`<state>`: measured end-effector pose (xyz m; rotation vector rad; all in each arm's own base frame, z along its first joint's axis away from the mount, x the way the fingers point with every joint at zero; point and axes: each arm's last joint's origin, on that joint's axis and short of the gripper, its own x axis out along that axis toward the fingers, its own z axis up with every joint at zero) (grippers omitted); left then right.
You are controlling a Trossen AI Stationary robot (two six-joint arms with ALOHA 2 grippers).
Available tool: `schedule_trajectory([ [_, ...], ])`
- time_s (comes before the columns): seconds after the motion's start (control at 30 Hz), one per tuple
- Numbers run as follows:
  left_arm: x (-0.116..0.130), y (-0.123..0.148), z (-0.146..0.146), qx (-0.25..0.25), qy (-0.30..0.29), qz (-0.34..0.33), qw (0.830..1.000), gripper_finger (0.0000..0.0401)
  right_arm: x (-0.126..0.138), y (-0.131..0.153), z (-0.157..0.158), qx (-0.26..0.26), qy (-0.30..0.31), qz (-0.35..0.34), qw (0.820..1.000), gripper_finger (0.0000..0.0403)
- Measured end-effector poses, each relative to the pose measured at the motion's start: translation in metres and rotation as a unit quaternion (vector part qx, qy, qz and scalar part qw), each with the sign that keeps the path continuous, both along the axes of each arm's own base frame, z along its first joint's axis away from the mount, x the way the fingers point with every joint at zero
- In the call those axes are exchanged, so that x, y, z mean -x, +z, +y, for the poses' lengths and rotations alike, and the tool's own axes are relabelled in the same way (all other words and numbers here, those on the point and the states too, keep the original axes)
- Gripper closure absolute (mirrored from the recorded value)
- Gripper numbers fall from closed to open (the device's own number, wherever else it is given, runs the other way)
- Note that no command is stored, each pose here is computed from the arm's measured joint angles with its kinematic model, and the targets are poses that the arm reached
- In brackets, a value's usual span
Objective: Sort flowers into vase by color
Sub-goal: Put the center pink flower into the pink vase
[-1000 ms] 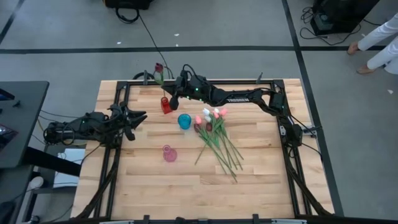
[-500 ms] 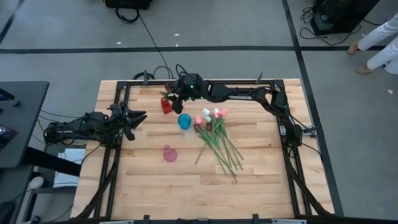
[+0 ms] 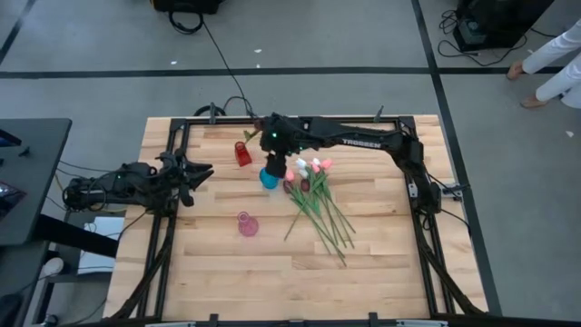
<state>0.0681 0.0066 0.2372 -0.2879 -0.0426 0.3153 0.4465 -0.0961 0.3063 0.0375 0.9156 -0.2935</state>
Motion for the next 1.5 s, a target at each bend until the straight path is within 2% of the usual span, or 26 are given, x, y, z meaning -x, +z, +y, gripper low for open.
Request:
schedule_trajectory([
  [0.2, 0.004, 0.008, -0.001, -0.024, -0.026, -0.002, 0.999, 0.0295, 0.024, 0.032, 0.033, 0.022, -0.064, 0.010, 0.998, 0.0179],
  [0.3, 0.005, 0.012, -0.003, -0.036, -0.051, -0.009, 0.998, 0.0295, 0.033, 0.033, 0.053, 0.011, -0.118, 0.027, 0.993, 0.0179],
  [0.43, 0.005, 0.013, -0.003, -0.041, -0.056, -0.013, 0.997, 0.0295, 0.039, 0.026, 0.082, -0.017, -0.210, 0.037, 0.977, 0.0181],
  [0.6, 0.005, 0.013, -0.003, -0.038, -0.058, -0.014, 0.997, 0.0295, 0.046, -0.007, 0.106, -0.073, -0.326, 0.056, 0.941, 0.0195],
  [0.77, 0.004, 0.013, -0.003, -0.030, -0.062, -0.017, 0.997, 0.0295, 0.055, -0.047, 0.116, -0.113, -0.406, 0.090, 0.902, 0.0212],
  [0.87, 0.004, 0.013, -0.003, -0.025, -0.064, -0.019, 0.997, 0.0295, 0.056, -0.068, 0.117, -0.140, -0.446, 0.083, 0.880, 0.0218],
  [0.93, 0.004, 0.013, -0.004, -0.021, -0.068, -0.020, 0.997, 0.0295, 0.055, -0.078, 0.118, -0.161, -0.463, 0.076, 0.868, 0.0220],
  [1.1, 0.004, 0.013, -0.004, -0.009, -0.085, -0.022, 0.996, 0.0295, 0.050, -0.096, 0.119, -0.201, -0.483, 0.036, 0.851, 0.0222],
  [1.33, 0.004, 0.013, -0.005, -0.009, -0.099, -0.021, 0.995, 0.0295, 0.055, -0.106, 0.114, -0.207, -0.518, 0.032, 0.829, 0.0222],
  [1.5, 0.004, 0.010, -0.005, -0.008, -0.098, -0.008, 0.995, 0.0295, 0.058, -0.118, 0.110, -0.201, -0.528, 0.032, 0.824, 0.0223],
])
